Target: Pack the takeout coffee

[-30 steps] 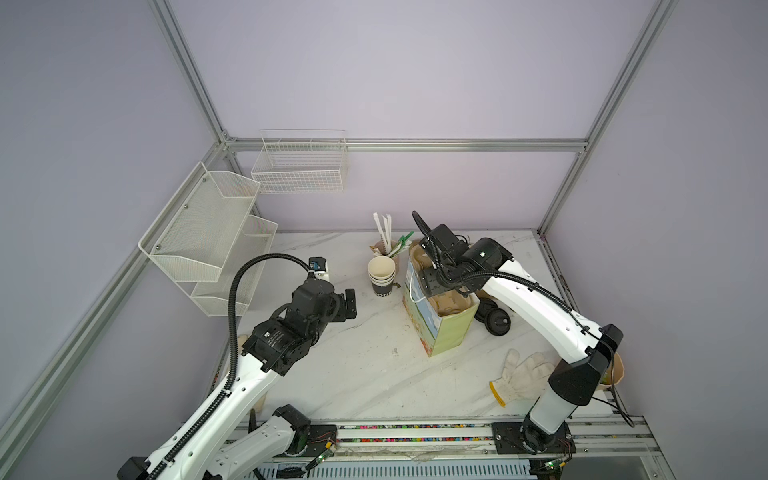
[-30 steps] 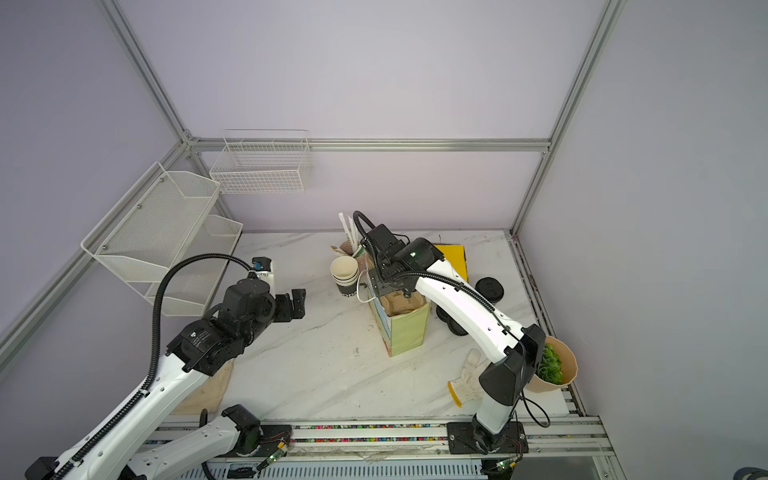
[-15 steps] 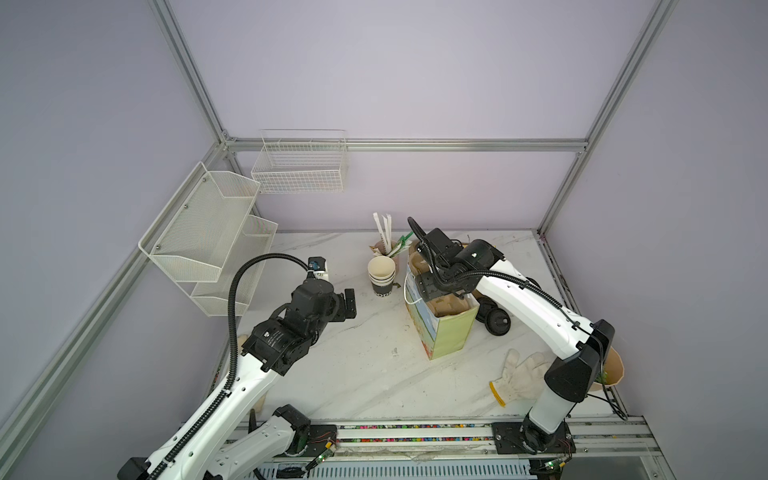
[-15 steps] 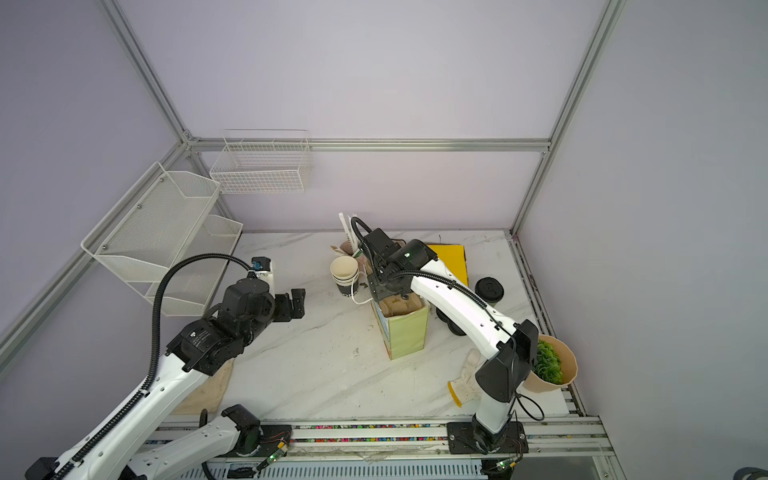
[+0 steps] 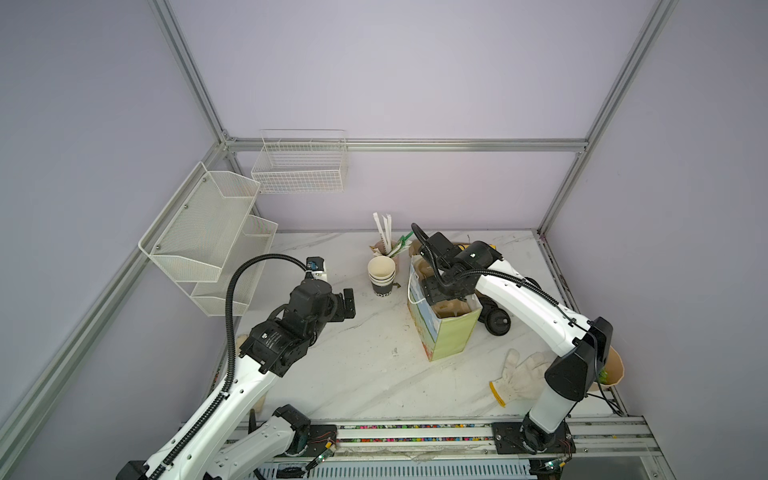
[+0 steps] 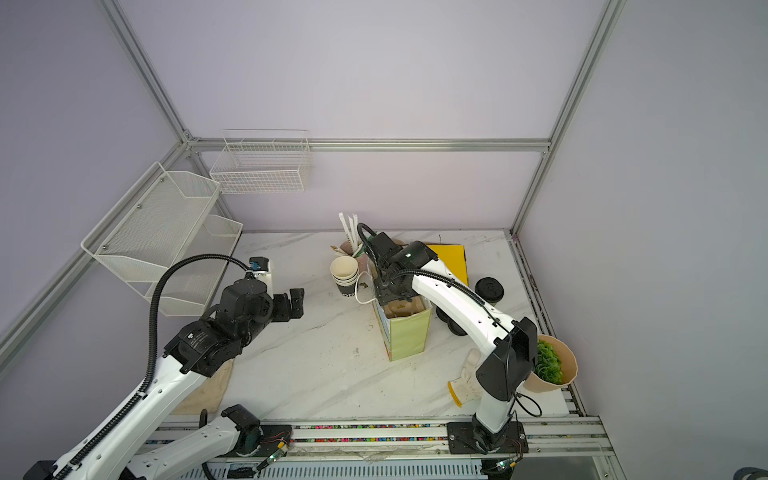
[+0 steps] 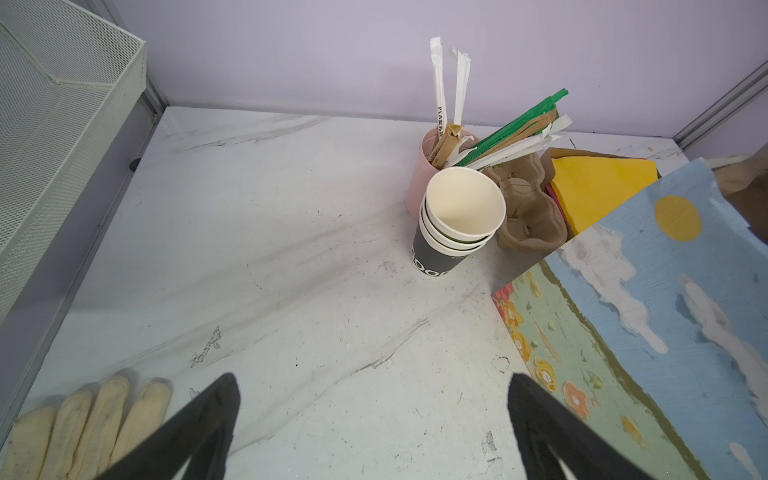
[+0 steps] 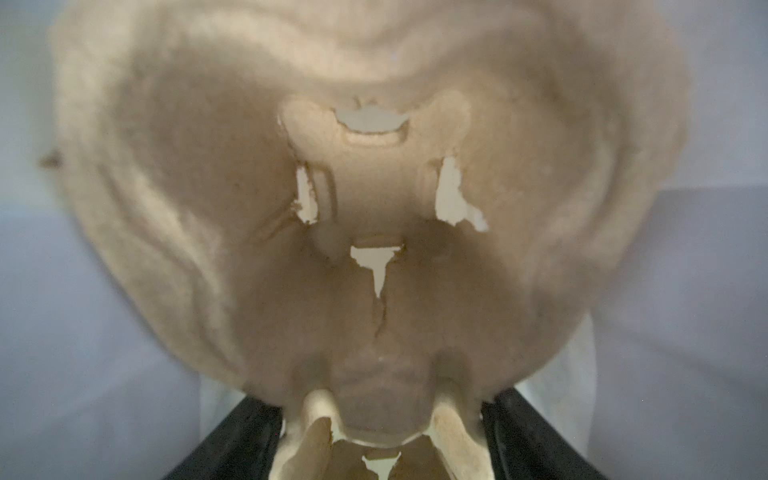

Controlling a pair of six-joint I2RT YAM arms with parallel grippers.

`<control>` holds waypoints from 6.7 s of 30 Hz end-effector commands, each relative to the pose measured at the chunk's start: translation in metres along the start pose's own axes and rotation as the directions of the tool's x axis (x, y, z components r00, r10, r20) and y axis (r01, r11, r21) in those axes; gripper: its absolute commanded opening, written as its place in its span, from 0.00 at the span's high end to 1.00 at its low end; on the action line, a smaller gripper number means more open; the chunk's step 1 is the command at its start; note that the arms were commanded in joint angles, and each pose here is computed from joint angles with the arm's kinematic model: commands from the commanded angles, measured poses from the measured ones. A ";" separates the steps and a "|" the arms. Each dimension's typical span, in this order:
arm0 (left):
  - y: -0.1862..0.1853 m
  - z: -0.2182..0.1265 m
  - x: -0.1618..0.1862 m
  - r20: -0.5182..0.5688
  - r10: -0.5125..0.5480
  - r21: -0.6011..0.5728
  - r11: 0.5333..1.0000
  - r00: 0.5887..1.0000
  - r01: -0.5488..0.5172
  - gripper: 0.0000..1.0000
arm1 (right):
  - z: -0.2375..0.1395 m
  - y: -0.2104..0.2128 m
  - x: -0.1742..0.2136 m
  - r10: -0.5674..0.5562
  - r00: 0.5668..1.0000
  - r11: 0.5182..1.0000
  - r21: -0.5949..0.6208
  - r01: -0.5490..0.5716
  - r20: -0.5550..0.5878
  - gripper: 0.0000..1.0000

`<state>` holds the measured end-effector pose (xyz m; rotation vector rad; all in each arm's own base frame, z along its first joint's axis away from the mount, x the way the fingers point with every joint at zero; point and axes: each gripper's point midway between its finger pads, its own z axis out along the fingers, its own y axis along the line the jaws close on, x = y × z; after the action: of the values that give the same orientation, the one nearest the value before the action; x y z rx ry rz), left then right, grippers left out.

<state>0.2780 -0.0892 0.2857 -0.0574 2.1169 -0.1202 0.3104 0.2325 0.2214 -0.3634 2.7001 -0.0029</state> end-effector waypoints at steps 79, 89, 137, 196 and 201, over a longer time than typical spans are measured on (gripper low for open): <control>0.002 0.002 -0.007 0.005 0.011 -0.009 1.000 1.000 -0.011 0.00 | 0.097 -0.005 0.086 0.010 0.980 0.994 -0.105 -0.031 -0.197 0.21; 0.001 0.003 -0.007 0.002 0.010 -0.007 1.000 1.000 -0.010 0.00 | 0.093 -0.008 0.087 0.029 0.980 0.994 -0.095 -0.048 -0.196 0.18; 0.000 0.010 -0.004 -0.020 0.017 -0.011 1.000 1.000 -0.017 0.00 | -0.008 0.013 -0.017 0.012 0.986 0.969 -0.245 0.030 0.166 0.03; -0.008 0.014 -0.001 -0.043 0.017 0.027 1.000 0.999 -0.016 0.00 | -0.090 -0.071 0.005 0.253 0.923 0.966 -0.120 -0.228 0.289 0.21; -0.008 0.014 -0.001 -0.043 0.018 0.027 0.999 0.999 -0.017 0.00 | -0.075 -0.066 0.010 0.237 0.936 0.969 -0.124 -0.211 0.260 0.23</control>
<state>0.2875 -0.0975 0.2632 -0.0325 2.2027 -0.1289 0.2869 0.1588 0.2936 -0.0546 2.4559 0.2085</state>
